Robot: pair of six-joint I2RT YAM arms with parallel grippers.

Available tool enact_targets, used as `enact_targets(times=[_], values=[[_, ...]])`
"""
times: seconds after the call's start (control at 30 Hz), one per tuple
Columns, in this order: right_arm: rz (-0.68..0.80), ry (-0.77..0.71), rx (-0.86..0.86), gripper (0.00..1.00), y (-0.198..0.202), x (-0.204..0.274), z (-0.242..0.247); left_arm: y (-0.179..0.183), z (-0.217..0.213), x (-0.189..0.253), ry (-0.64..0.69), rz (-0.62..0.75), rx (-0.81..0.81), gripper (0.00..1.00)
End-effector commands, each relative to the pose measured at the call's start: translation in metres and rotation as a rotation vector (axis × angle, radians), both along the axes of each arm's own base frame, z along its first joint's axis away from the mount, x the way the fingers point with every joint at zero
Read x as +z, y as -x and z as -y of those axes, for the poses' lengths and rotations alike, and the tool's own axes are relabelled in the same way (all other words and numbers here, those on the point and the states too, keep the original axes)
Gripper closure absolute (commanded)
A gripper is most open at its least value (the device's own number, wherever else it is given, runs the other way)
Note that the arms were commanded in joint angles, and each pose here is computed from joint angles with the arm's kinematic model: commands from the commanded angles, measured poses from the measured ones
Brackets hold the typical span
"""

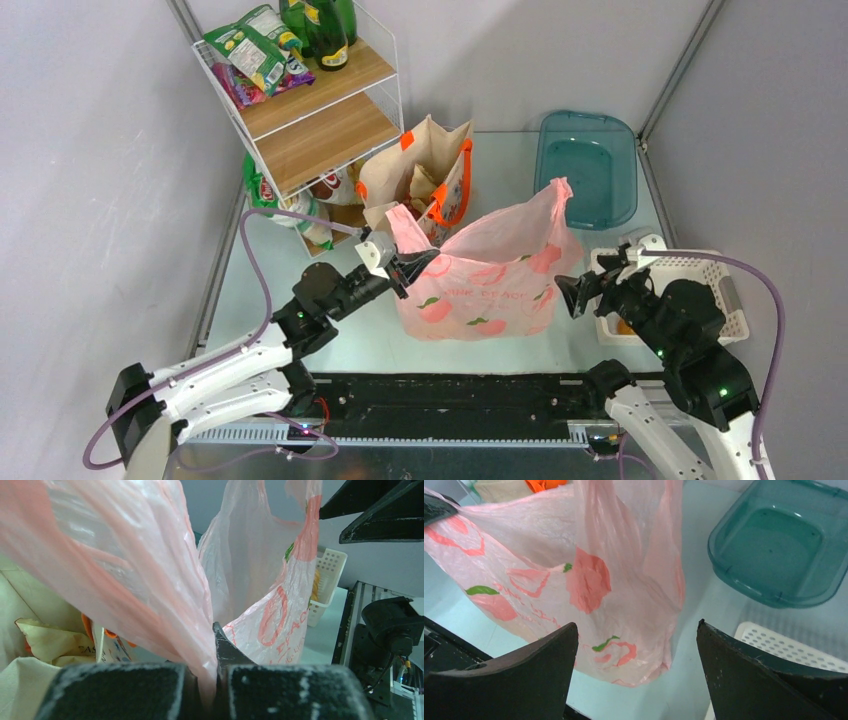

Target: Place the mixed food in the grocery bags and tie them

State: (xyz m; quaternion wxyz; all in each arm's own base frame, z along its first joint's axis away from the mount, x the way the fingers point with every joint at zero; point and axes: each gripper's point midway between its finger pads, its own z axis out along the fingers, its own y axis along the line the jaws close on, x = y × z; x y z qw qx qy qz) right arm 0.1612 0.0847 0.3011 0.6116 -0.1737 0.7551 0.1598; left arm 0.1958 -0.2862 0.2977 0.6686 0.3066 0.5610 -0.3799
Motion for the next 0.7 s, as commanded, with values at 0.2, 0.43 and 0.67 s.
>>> enact_targets(times=[0.2,0.43,0.67], values=[[0.046,-0.25,0.154,0.23,-0.027,0.075,-0.054,0.001,-0.004,0.02,0.035,0.068,0.002,1.0],[0.057,-0.364,0.117,0.38,-0.05,0.1,-0.063,0.0,-0.003,0.022,0.035,0.07,0.002,1.0],[0.141,-0.415,0.083,0.57,-0.056,0.136,-0.057,0.0,0.0,0.022,0.03,0.069,-0.007,1.0]])
